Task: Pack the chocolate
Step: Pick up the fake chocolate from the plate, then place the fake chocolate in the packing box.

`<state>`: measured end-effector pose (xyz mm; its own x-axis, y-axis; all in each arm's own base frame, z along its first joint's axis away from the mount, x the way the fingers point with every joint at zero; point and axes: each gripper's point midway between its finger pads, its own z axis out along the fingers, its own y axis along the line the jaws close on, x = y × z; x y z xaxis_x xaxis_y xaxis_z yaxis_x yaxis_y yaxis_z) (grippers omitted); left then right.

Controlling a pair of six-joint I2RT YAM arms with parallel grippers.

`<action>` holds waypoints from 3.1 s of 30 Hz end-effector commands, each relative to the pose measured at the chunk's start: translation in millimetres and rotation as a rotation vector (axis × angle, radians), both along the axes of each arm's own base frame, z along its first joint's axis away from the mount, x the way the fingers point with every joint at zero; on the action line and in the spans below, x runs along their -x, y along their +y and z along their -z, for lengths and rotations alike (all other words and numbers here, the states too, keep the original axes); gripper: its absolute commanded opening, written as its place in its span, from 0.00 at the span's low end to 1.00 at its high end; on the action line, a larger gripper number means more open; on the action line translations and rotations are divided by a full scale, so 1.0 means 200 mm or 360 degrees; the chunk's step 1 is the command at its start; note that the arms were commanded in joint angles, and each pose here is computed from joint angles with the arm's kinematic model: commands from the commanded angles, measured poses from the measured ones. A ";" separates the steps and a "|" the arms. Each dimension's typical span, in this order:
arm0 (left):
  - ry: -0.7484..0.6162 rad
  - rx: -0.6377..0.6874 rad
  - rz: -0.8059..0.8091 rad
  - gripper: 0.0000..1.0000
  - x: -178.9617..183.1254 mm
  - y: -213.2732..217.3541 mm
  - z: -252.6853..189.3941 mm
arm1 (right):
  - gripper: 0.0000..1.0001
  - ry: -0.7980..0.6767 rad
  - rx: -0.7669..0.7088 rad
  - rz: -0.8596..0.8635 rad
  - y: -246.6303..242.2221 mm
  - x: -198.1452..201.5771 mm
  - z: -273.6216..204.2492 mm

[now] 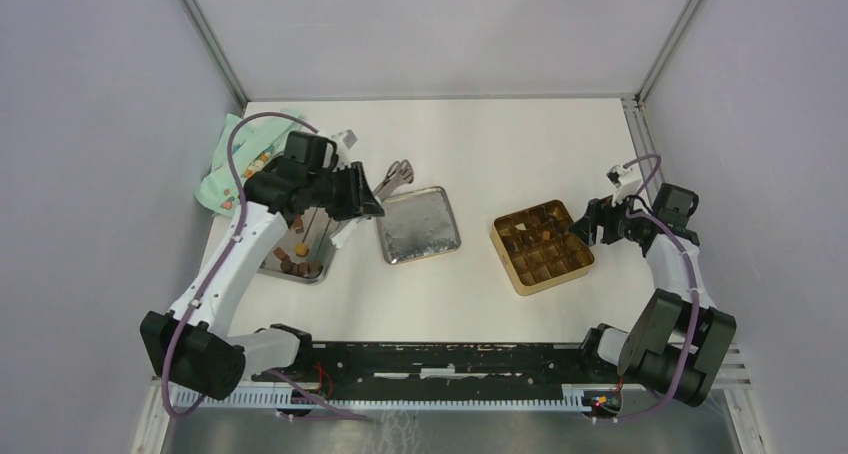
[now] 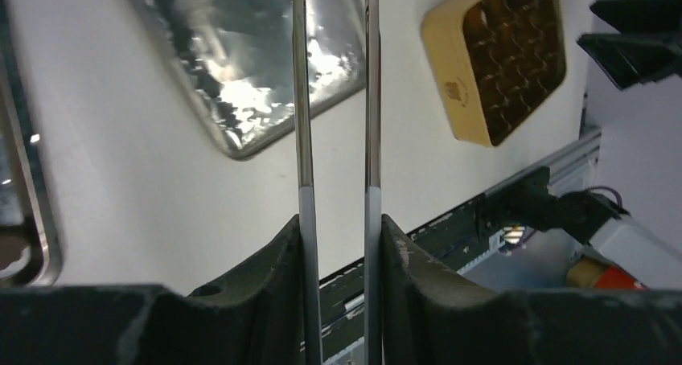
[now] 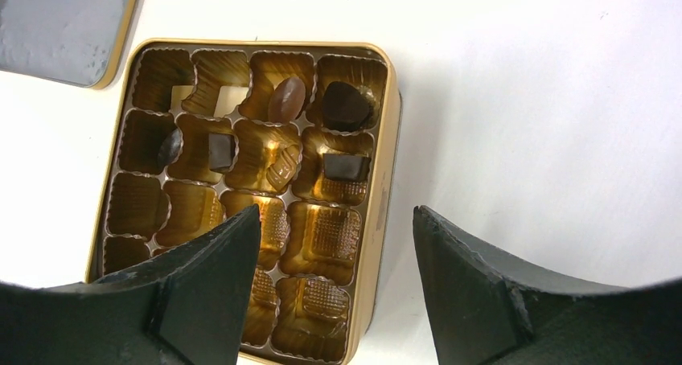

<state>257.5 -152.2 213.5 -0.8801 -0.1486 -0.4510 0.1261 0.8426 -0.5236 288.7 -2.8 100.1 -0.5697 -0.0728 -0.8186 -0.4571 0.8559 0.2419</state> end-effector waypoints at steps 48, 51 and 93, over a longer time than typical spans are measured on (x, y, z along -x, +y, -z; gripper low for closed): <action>-0.0036 -0.0276 0.1159 0.05 0.53 -1.16 0.23 | 0.78 0.0011 0.0126 0.0371 -0.20 -0.03 0.00; -0.0040 -0.0291 0.1160 0.08 0.53 -1.16 0.24 | 0.78 0.0008 0.0121 0.0369 -0.20 -0.03 0.00; -0.0084 -0.0458 0.1120 0.36 0.49 -1.15 0.27 | 0.78 -0.0015 0.0106 0.0364 -0.19 -0.02 -0.01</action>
